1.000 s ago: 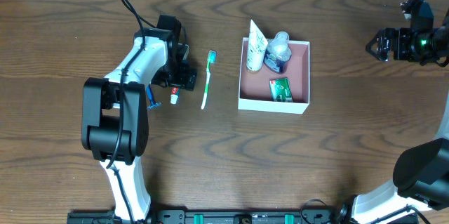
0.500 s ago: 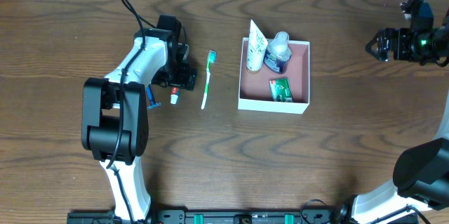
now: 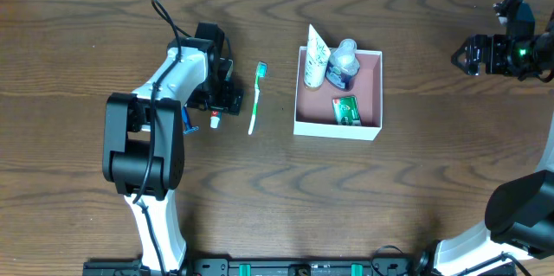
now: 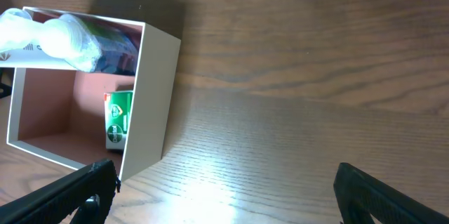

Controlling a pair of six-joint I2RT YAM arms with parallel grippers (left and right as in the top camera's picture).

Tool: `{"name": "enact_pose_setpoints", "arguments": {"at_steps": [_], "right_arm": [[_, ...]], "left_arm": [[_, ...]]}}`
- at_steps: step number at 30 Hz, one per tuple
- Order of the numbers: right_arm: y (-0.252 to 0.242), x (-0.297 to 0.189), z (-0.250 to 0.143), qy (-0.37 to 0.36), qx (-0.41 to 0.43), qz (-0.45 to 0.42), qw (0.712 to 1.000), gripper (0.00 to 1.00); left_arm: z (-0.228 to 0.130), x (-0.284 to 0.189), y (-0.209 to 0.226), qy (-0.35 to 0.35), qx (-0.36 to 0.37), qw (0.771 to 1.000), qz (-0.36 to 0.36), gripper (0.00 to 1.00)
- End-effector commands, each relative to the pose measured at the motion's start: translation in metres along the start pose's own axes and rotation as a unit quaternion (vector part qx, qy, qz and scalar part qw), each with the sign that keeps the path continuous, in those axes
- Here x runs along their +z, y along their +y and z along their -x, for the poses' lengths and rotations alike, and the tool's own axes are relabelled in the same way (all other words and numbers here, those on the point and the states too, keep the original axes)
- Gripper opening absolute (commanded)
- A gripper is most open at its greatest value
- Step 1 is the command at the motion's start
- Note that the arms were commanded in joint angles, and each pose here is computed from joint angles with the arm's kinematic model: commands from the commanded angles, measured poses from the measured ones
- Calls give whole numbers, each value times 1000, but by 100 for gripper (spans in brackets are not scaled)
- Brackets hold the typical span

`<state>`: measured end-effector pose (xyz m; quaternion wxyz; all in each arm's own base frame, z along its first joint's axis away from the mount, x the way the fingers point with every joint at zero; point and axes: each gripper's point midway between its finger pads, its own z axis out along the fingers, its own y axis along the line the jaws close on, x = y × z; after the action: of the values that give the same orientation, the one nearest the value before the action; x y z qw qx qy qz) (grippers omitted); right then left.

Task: Pack container
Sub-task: 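Lower left gripper over the toothpaste tube and close on it, then lift the toothpaste tube with left gripper and carry it over the box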

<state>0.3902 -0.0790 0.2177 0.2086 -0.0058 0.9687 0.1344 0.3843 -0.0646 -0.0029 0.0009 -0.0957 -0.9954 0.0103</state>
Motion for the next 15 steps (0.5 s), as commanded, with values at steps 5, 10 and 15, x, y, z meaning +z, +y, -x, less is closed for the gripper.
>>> {"name": "enact_pose_setpoints", "arguments": {"at_steps": [5, 10, 15], "right_arm": [[5, 0, 1, -2, 2, 8, 1000, 99], [5, 0, 1, -2, 2, 8, 1000, 99], [5, 0, 1, -2, 2, 8, 1000, 99]], "left_arm": [[0, 8, -1, 3, -9, 1000, -10, 62], [3, 8, -1, -3, -8, 1000, -10, 56], [3, 8, -1, -3, -8, 1000, -10, 40]]}}
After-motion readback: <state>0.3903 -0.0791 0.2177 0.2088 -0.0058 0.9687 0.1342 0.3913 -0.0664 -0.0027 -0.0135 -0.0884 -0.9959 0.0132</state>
